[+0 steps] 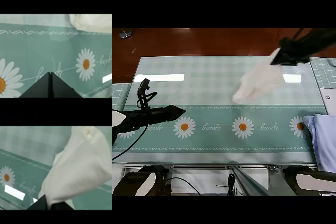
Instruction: Fold the shirts.
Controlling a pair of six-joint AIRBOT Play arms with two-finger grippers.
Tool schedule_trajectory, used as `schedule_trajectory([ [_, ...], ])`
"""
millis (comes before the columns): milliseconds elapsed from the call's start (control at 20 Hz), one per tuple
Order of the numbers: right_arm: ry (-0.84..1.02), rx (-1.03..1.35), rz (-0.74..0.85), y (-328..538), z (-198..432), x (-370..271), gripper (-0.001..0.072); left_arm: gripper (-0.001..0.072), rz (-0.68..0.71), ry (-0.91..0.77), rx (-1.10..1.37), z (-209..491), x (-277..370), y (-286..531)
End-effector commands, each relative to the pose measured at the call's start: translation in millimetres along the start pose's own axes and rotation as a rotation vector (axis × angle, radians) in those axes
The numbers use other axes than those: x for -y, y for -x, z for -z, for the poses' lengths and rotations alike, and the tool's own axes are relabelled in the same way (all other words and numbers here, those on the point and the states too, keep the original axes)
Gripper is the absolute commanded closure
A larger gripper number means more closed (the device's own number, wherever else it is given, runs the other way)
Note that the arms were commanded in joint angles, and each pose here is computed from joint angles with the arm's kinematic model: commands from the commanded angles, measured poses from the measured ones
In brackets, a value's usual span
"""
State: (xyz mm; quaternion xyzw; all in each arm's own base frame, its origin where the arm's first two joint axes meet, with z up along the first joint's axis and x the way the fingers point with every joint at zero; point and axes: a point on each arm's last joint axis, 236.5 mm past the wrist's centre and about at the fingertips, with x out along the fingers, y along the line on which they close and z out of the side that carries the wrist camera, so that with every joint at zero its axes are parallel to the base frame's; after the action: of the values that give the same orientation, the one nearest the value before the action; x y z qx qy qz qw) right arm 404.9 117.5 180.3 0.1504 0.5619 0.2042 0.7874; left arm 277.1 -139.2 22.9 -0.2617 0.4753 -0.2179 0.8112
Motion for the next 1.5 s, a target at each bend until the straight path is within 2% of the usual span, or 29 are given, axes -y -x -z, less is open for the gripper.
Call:
schedule_trajectory([
  [0, -0.154, 0.063, 0.201, 78.2, 14.4, 68.2, 0.0687, 0.0672, 0.001, 0.000, -0.005, 1.4, 0.1, -0.3],
  [300, -0.436, 0.235, 0.390, 180.7, 60.0, 146.2, 0.0688, 0.0671, -0.002, 0.000, 0.003, -0.5, -0.5, -0.3],
  [450, -0.579, 0.281, 0.528, 216.3, 105.7, 179.8, 0.0687, 0.0672, -0.003, 0.000, 0.005, -1.2, -0.8, -0.3],
  [600, -0.731, 0.218, 0.697, 229.0, 186.3, 208.8, 0.0687, 0.0672, -0.006, 0.000, 0.014, -3.3, -1.5, -0.3],
  [800, -1.121, 0.127, 0.949, 234.8, 323.1, 221.8, 0.0687, 0.0672, -0.015, 0.000, 0.042, -9.7, -3.7, -0.1],
  [900, -1.213, 0.114, 1.000, 223.7, 359.3, 214.6, 0.0686, 0.0671, -0.015, 0.000, 0.042, -9.7, -3.7, -0.1],
  [950, -1.215, 0.120, 1.024, 218.3, 368.2, 214.6, 0.0641, 0.0672, -0.015, 0.000, 0.042, -9.8, -3.7, -0.1],
  [1000, -1.238, 0.125, 1.051, 215.2, 376.5, 216.5, 0.0372, 0.0671, -0.014, 0.001, 0.040, -9.2, -3.5, -0.1],
  [1050, -1.255, 0.117, 1.052, 210.0, 380.0, 219.3, 0.0067, 0.0671, -0.010, 0.002, 0.032, -7.6, -2.5, -0.2],
  [1250, -1.156, 0.206, 0.921, 205.3, 328.0, 243.7, 0.0108, 0.0671, 0.021, 0.025, 0.084, -23.1, 7.0, 2.5],
  [1300, -1.066, 0.267, 0.822, 199.9, 294.1, 246.6, 0.0316, 0.0672, 0.025, 0.010, 0.104, -35.0, 12.6, 6.3],
  [1350, -0.926, 0.326, 0.655, 186.7, 247.5, 239.4, 0.0698, 0.0672, 0.037, -0.014, 0.129, -53.5, 23.4, 12.5],
  [1450, -0.707, 0.506, 0.292, 166.6, 142.8, 204.3, 0.0688, 0.0672, 0.099, -0.070, 0.170, -98.8, 61.3, 30.2],
])
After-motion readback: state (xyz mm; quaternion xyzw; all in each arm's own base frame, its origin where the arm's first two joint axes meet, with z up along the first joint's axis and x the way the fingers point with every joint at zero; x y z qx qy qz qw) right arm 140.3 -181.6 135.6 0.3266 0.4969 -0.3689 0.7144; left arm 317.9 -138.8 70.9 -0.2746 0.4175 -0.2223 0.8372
